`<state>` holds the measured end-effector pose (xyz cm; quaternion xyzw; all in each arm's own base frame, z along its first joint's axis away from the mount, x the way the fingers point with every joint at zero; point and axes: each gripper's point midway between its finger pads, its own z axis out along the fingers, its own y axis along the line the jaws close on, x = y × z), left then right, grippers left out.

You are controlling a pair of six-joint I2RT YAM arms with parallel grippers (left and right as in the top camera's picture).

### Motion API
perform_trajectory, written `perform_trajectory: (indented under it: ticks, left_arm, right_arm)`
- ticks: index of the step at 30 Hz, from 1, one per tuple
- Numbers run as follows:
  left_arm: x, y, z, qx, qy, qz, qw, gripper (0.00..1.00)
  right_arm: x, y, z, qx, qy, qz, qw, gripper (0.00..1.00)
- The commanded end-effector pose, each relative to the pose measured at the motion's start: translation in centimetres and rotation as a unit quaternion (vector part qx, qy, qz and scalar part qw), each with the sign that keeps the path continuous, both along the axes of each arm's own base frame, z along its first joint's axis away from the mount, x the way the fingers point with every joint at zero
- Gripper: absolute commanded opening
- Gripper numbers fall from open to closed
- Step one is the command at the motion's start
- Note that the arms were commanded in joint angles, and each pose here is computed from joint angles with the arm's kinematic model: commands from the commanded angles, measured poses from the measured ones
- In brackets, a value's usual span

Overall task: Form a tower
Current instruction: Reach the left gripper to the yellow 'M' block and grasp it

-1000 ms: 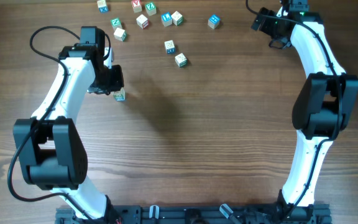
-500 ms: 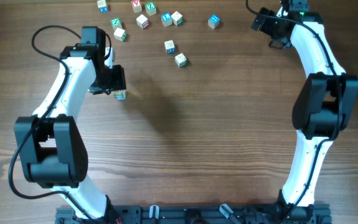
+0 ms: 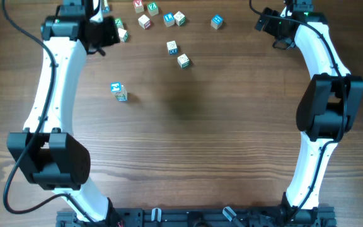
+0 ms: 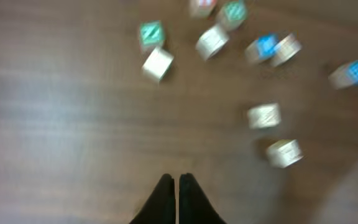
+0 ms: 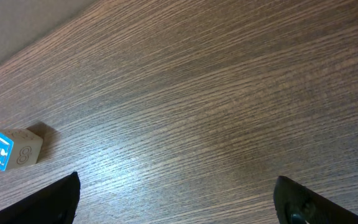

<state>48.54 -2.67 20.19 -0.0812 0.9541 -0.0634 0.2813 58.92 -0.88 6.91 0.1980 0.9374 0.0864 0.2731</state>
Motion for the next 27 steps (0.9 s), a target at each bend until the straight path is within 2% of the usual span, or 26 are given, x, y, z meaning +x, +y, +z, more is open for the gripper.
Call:
perform_trajectory:
  ticks: [1, 5, 6, 9, 10, 14, 21, 24, 27]
  left_arm:
    - [0.7, -5.3, 0.1, -0.037, -0.011, -0.034, 0.999, 0.08]
    - [0.9, -10.7, -3.7, -0.041, 0.019, -0.074, 0.996, 0.11]
    - [0.9, -12.1, -5.1, -0.042, 0.03, -0.081, 0.995, 0.18]
    - [0.7, -15.6, -9.2, -0.04, 0.06, -0.105, 0.992, 0.64]
    - [0.7, -16.7, -10.9, -0.036, 0.068, -0.114, 0.991, 0.72]
    - [1.3, -18.7, -15.4, -0.014, 0.076, -0.087, 0.993, 0.73]
    - [3.1, -19.1, -18.1, -0.009, 0.052, -0.029, 0.998, 0.68]
    - [2.9, -19.0, -18.5, -0.006, 0.057, -0.029, 0.998, 0.36]
    - [2.6, -18.8, -18.7, -0.003, 0.065, -0.029, 0.997, 0.23]
  right_arm:
    - [0.2, 0.1, 2.3, -0.006, -0.022, 0.004, 1.0, 1.0]
    - [0.2, 0.1, 2.3, -0.005, -0.022, 0.004, 1.0, 1.0]
    - [0.2, 0.1, 2.3, -0.005, -0.022, 0.004, 1.0, 1.0]
    - [0.2, 0.1, 2.3, -0.005, -0.022, 0.004, 1.0, 1.0]
    - [0.2, 0.1, 2.3, -0.005, -0.022, 0.004, 1.0, 1.0]
    - [0.2, 0.1, 2.3, -0.005, -0.022, 0.004, 1.0, 1.0]
    - [0.2, 0.1, 2.3, -0.005, -0.022, 0.004, 1.0, 1.0]
    - [0.2, 0.1, 2.3, -0.005, -0.022, 0.004, 1.0, 1.0]
    - [0.2, 0.1, 2.3, -0.005, -0.022, 0.004, 1.0, 0.99]
